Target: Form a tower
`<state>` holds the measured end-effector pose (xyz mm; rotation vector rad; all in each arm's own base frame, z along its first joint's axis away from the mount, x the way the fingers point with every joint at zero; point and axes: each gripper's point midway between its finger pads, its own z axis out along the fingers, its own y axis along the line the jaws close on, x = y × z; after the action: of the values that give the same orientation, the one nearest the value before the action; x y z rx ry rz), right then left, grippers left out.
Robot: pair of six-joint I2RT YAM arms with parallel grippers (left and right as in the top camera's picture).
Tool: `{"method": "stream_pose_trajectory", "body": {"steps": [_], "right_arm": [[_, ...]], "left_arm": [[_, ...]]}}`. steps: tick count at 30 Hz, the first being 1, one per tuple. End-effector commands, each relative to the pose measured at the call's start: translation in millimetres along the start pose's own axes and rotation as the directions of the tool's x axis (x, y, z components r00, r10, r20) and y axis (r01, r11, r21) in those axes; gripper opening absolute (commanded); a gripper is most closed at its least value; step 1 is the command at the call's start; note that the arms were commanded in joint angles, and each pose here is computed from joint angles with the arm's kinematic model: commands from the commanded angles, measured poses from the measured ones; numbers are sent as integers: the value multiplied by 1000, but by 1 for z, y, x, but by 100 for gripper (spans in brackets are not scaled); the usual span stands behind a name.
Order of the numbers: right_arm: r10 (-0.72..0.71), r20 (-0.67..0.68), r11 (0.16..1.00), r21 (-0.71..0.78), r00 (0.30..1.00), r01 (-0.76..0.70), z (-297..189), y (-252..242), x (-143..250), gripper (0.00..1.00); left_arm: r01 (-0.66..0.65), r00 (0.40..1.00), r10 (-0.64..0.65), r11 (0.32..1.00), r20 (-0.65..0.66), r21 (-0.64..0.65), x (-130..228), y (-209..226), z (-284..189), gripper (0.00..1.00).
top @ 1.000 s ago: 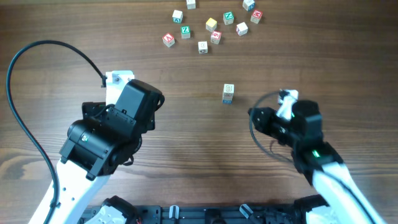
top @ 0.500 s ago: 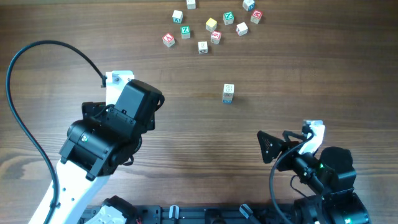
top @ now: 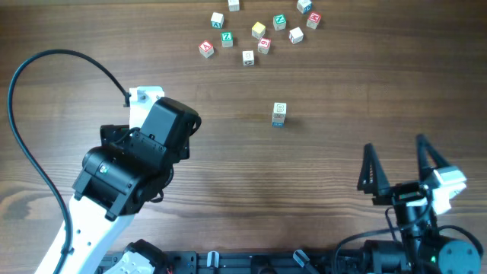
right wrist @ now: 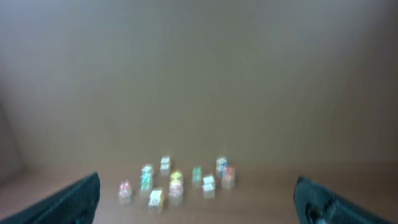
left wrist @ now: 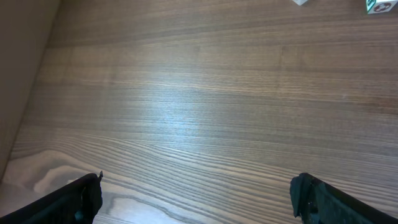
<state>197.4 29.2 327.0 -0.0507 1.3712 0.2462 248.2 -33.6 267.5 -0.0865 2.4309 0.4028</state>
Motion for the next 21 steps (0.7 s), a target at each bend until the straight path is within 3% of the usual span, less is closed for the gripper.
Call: {"method": "stream_pose_trajectory", "body": {"steps": [1, 7, 13, 18, 21], "right_arm": [[-42, 49, 998, -42, 998, 44, 7, 2, 16, 100], [-70, 144, 997, -28, 987, 75, 12, -7, 33, 100], [-35, 17, 999, -4, 999, 35, 18, -22, 101, 100], [23, -186, 999, 44, 982, -15, 14, -32, 153, 100], [18, -177, 999, 42, 984, -11, 14, -32, 150, 100]], "left_arm": [[-3, 1000, 3, 1000, 6, 0, 0, 2, -1, 100], [-3, 1000, 3, 1000, 6, 0, 0, 2, -1, 100], [-4, 1000, 4, 1000, 6, 0, 0, 2, -1, 100], [-3, 1000, 3, 1000, 6, 0, 0, 2, -1, 100], [-3, 1000, 3, 1000, 6, 0, 0, 2, -1, 100]]}}
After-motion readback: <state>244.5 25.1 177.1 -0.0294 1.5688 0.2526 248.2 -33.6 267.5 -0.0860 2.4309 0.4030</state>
